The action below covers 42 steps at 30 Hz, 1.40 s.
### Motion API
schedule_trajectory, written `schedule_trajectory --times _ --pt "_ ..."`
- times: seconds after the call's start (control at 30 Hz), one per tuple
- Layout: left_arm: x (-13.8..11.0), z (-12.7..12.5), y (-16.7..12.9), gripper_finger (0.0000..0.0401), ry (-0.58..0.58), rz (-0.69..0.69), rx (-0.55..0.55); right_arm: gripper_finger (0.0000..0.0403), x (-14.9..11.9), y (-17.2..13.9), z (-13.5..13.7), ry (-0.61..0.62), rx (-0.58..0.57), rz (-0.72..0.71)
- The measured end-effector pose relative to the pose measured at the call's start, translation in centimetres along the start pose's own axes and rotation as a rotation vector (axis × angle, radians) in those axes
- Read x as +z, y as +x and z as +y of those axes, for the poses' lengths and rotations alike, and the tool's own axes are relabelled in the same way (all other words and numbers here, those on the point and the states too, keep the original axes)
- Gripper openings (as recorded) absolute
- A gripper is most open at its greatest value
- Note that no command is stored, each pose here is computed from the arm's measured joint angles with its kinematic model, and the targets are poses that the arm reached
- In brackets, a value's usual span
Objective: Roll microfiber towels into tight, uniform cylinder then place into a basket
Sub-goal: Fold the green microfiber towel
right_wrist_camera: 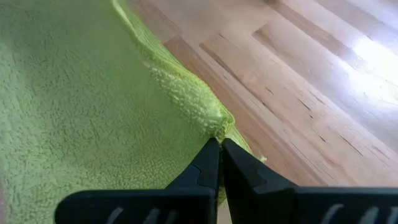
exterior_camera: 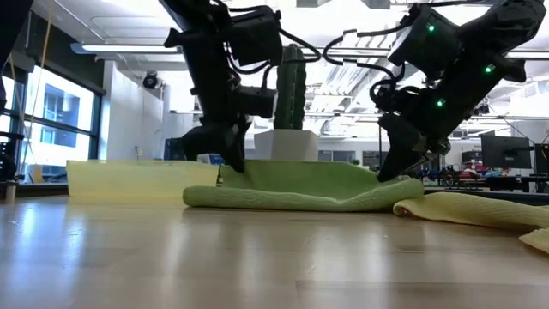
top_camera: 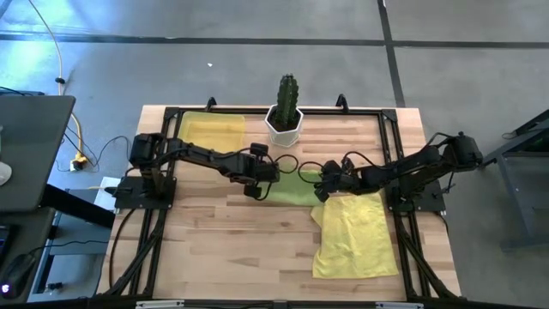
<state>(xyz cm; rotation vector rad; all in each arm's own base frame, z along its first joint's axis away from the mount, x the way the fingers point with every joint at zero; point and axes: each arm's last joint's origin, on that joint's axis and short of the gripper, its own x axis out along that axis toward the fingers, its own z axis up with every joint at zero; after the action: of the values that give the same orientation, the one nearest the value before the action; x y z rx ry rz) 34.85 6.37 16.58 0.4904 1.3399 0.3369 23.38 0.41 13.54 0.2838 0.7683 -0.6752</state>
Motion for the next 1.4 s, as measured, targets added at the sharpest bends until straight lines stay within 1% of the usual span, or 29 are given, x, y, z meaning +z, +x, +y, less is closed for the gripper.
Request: schedule_trajectory --times 0.1,0.2,0.27,0.37,0.43,0.57,0.63,0.73,0.83,1.03,1.23,1.3,1.4 --pt "-0.1 0.1 0.1 0.0000 -0.012 0.000 -0.006 0.0003 0.0 0.0 0.0 -0.009 -0.003 -0.003" --pt "-0.1 0.3 0.2 0.0000 -0.017 0.001 -0.006 0.0020 0.1 0.0 -0.1 -0.030 -0.020 -0.016" --pt "-0.1 0.4 0.2 0.0000 -0.025 -0.001 -0.011 0.0039 0.1 0.0 -0.1 -0.048 -0.030 -0.022" --pt "-0.1 0.4 0.2 0.0000 -0.041 -0.002 -0.012 0.0076 0.2 -0.1 -0.2 -0.118 -0.055 -0.039" --pt "-0.1 0.4 0.2 0.0000 -0.048 -0.006 -0.025 0.0100 0.5 -0.4 -0.2 -0.143 -0.056 -0.055" --pt "0.0 0.3 0.2 0.0000 -0.052 -0.016 -0.035 0.0129 1.8 -1.8 -0.2 -0.111 -0.026 -0.096" --pt "0.1 0.4 0.2 0.0000 -0.057 -0.027 -0.032 0.0133 2.4 -2.4 -0.1 -0.072 0.019 -0.106" --pt "0.2 0.4 0.2 0.0000 -0.061 -0.033 -0.030 0.0133 2.8 -2.8 0.2 -0.051 0.111 -0.101" --pt "0.2 0.4 0.2 0.0000 -0.063 -0.038 -0.029 0.0133 2.4 -2.2 0.5 -0.061 0.138 -0.065" --pt "0.3 0.5 0.2 0.0000 -0.093 -0.044 -0.028 0.0133 0.9 -0.1 1.0 -0.079 0.108 0.037" --pt "0.3 0.5 0.2 0.0001 -0.123 -0.042 -0.022 0.0133 -0.3 1.5 1.2 -0.107 0.069 0.095" --pt "0.2 0.5 0.2 0.0006 -0.144 -0.031 0.014 0.0133 -0.5 1.7 1.3 -0.113 0.063 0.105" --pt "0.2 0.6 0.2 0.0027 -0.183 -0.010 0.086 0.0133 -0.6 2.0 1.3 -0.115 0.060 0.109"
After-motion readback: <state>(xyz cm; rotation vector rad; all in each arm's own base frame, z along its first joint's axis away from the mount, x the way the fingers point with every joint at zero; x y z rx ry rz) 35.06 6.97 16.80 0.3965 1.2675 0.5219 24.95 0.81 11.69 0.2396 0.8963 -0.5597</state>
